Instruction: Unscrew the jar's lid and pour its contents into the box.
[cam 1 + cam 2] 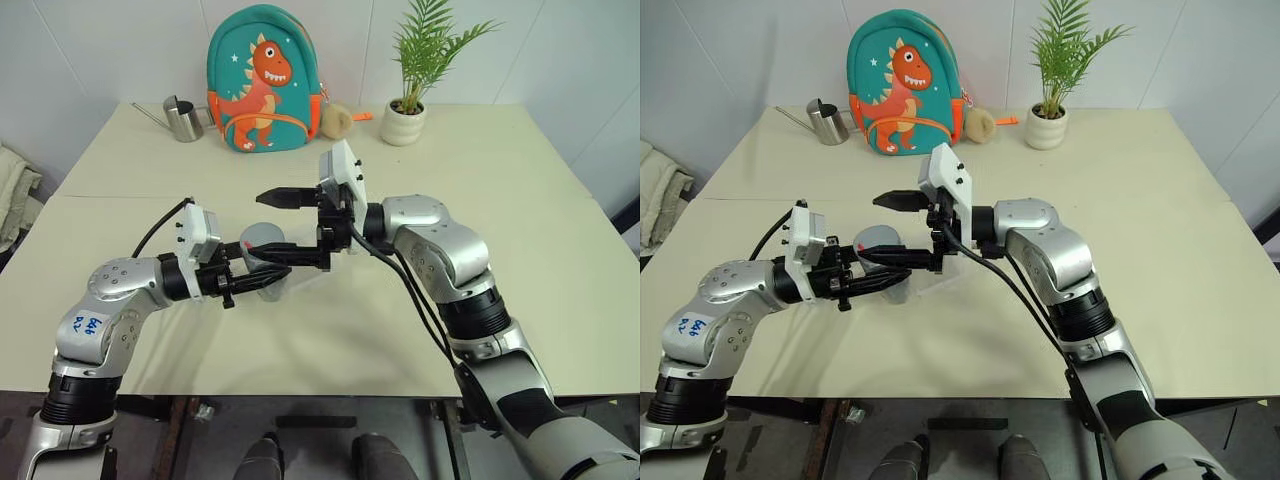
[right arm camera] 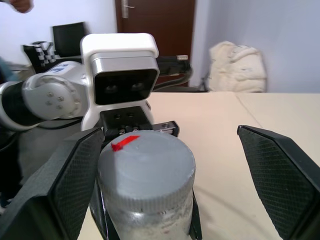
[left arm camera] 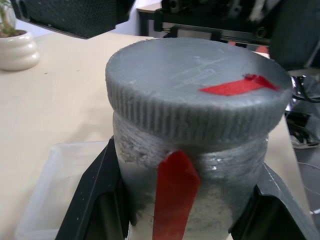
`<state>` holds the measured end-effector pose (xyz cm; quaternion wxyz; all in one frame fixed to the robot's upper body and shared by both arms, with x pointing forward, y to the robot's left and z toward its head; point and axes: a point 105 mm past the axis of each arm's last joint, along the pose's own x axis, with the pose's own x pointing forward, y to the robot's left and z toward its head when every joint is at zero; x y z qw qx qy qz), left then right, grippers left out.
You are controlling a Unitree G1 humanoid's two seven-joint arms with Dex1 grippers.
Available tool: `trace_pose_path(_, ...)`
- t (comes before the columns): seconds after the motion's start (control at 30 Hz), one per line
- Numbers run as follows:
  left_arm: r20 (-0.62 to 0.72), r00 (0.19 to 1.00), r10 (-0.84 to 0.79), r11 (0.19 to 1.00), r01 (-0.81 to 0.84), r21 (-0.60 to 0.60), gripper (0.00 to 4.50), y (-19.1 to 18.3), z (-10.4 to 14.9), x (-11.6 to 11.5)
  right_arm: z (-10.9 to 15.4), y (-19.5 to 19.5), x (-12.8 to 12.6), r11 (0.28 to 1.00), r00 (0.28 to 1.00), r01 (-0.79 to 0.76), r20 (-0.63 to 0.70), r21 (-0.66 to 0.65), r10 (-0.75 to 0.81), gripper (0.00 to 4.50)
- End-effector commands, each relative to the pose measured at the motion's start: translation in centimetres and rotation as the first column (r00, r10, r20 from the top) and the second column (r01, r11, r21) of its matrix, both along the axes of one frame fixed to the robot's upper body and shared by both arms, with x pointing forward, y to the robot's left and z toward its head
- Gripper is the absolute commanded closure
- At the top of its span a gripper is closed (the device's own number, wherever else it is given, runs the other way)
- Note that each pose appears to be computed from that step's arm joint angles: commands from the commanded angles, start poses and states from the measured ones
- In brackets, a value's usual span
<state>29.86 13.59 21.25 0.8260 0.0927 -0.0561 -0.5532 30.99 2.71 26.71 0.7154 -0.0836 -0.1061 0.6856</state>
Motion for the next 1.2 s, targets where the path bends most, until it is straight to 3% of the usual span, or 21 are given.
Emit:
trace_pose_path(0.03, 0.061, 0.998, 0.033, 0.999, -0.032, -0.023, 2.57, 0.1, 1.4, 0.4, 0.4, 0.4, -0.6, 1.0, 1.0, 0.01, 0.018, 0.005, -0.01, 0.01)
trace_pose_path(0.67, 0.032, 0.999, 0.035, 0.999, -0.035, -0.027, 2.57, 0.0, 1.1, 0.5, 0.7, 1.0, -0.6, 0.999, 0.998, 0.04, 0.037, 0.031, -0.041, 0.01)
trace_pose_path(0.77, 0.035, 0.999, 0.03, 0.999, -0.029, -0.031, 2.57, -0.2, 1.1, 0.5, 0.6, 1.0, -0.7, 0.999, 0.999, 0.036, 0.036, 0.028, -0.037, 0.62)
trace_pose_path(0.9, 0.034, 0.999, 0.033, 0.999, -0.032, -0.03, 2.57, -0.2, 1.1, 0.5, 0.8, 1.0, -1.0, 0.999, 0.999, 0.017, 0.037, 0.042, -0.018, 1.88)
trace_pose_path(1.07, 0.033, 0.999, 0.006, 0.999, -0.005, -0.042, 2.57, -0.3, 1.4, 0.2, 0.6, 0.8, -1.5, 0.999, 0.998, -0.037, 0.046, 0.029, 0.035, 1.88)
trace_pose_path(1.2, 0.008, 0.993, -0.114, 0.993, 0.114, -0.043, 2.57, -0.8, 1.6, -1.2, 0.7, -0.2, -2.6, 0.976, 0.973, -0.216, 0.073, -0.031, 0.218, 1.88)
